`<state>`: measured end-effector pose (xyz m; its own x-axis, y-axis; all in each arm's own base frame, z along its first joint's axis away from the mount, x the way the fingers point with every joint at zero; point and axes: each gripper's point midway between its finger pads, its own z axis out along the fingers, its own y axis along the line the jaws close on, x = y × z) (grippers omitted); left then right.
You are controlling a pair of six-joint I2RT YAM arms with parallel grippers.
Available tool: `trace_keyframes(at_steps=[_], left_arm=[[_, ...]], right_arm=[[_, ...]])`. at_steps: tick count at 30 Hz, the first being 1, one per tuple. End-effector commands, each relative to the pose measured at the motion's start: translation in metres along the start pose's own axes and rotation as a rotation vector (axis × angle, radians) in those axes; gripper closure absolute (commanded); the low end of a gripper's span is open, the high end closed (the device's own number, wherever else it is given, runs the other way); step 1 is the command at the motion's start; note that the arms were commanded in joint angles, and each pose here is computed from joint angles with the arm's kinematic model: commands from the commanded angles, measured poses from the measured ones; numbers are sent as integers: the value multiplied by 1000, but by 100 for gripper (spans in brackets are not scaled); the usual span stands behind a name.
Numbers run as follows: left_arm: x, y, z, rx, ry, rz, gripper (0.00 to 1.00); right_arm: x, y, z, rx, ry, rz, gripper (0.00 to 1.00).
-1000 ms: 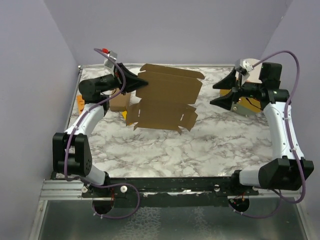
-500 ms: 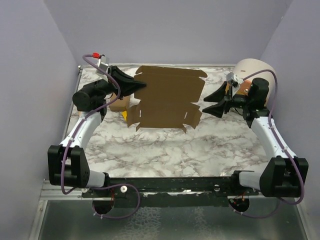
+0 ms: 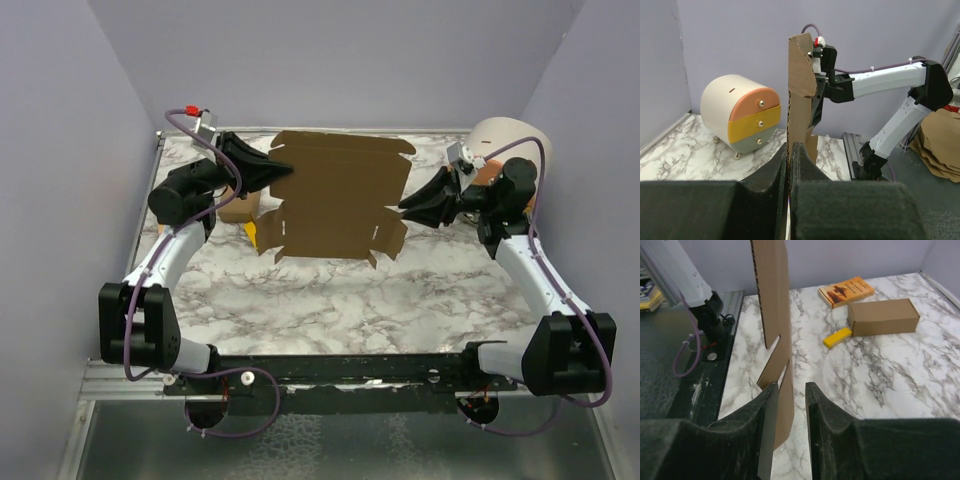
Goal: Fold the paper box
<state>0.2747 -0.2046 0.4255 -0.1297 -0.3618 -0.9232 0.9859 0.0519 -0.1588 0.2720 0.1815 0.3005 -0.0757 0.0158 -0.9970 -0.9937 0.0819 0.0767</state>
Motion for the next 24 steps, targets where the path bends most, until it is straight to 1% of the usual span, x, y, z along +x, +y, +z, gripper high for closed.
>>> trace_keyframes(at_steps=[1, 4, 8, 10, 11, 12, 13, 14, 20, 24], left_arm=[[-8, -4, 3, 20, -41, 27, 100], [-7, -3, 3, 20, -40, 23, 100], [-7, -1, 4, 17, -43, 21, 100], [-7, 0, 5, 18, -48, 20, 100], [-7, 0, 5, 18, -50, 19, 100], [-7, 0, 5, 20, -51, 17, 100], [-7, 0, 6, 21, -50, 17, 100], [-6, 0, 6, 23, -50, 17, 100], [-8, -1, 7, 33, -67, 15, 100], [-9, -3, 8, 45, -81, 13, 100]], right_arm=[[-8, 15, 7, -77, 3, -41, 76], [-10, 16, 7, -83, 5, -47, 84], [-11, 20, 7, -100, 9, -41, 86], [-10, 20, 9, -99, 9, -35, 84], [-10, 21, 10, -103, 8, -31, 81], [-9, 21, 12, -105, 8, -24, 75], [-9, 22, 13, -108, 7, -20, 72], [-8, 23, 15, -114, 6, -12, 71], [-16, 18, 21, -82, -24, 0, 72], [-14, 19, 24, -72, -48, 26, 73]])
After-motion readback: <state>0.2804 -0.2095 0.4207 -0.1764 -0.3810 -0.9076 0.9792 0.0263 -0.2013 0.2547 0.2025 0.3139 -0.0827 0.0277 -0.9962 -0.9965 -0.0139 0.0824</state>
